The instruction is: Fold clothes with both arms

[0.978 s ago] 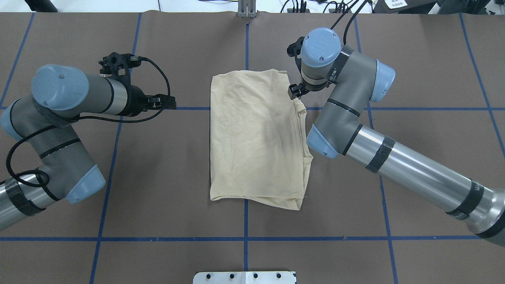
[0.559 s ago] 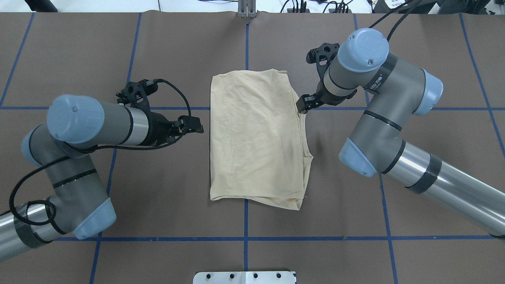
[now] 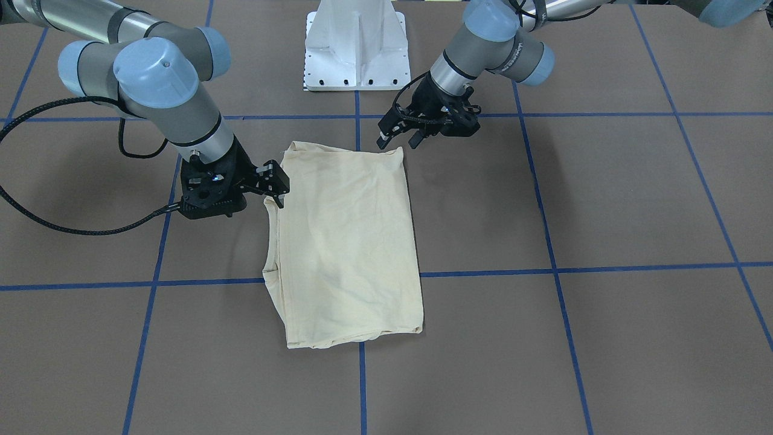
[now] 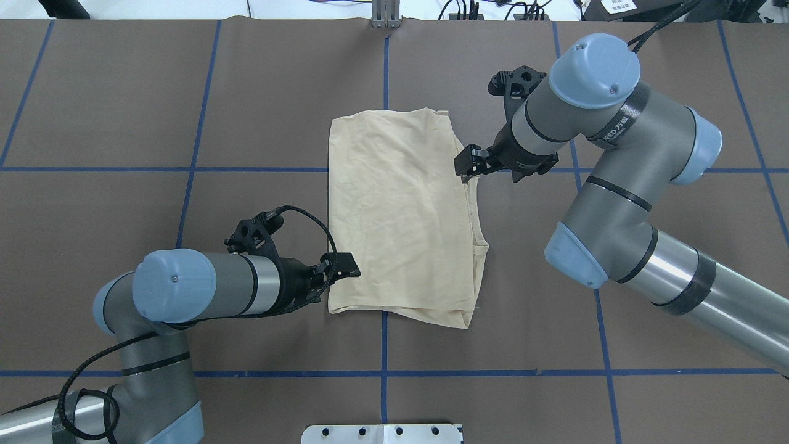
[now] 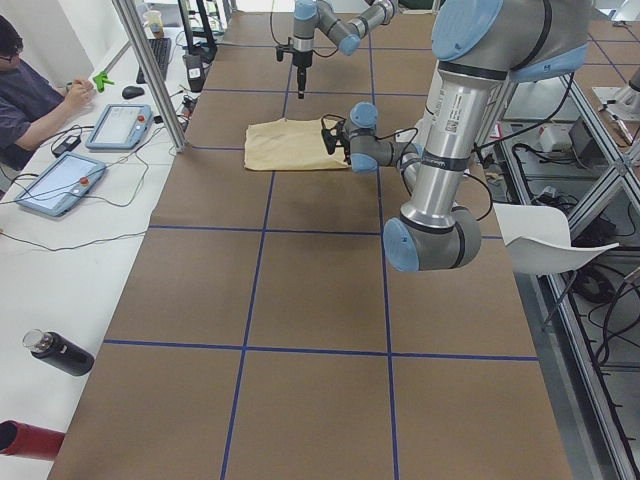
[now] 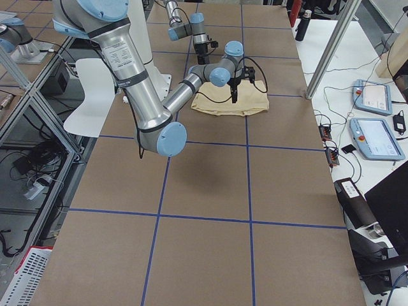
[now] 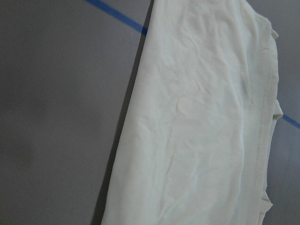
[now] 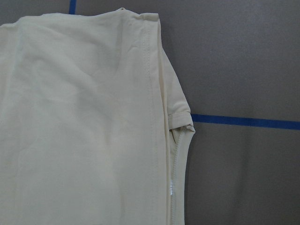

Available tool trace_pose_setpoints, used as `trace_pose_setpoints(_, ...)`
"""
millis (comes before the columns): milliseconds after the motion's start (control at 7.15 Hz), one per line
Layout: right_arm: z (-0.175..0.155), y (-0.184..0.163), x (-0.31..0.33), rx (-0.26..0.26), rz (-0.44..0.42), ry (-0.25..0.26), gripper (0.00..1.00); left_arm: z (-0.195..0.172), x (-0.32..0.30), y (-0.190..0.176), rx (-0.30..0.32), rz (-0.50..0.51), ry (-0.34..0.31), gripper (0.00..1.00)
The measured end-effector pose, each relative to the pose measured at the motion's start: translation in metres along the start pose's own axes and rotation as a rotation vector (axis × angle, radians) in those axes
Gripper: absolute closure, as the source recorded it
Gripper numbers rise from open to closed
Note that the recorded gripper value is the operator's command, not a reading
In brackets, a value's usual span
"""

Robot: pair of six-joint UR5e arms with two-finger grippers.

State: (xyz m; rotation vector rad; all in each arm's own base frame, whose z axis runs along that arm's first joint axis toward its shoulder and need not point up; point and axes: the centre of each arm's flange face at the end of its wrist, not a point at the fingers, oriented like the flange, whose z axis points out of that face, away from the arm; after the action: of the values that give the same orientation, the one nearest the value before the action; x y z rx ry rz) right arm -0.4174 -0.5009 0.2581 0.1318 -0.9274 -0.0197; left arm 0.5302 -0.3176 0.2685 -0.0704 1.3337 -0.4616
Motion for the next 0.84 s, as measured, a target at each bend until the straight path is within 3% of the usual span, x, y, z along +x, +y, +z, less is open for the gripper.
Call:
trace_pose_setpoints(419, -0.002, 0.002, -0.001, 0.001, 0.01, -0.003, 0.0, 0.027, -0.012, 0.012, 0.018, -0.009, -0.034, 0.16)
trace_pose_setpoints(839, -0.001, 0.001, -0.001, 0.0, 0.011, -0.002, 0.0, 0.032, -0.015, 0.012, 0.021, 0.0, -0.044, 0.18)
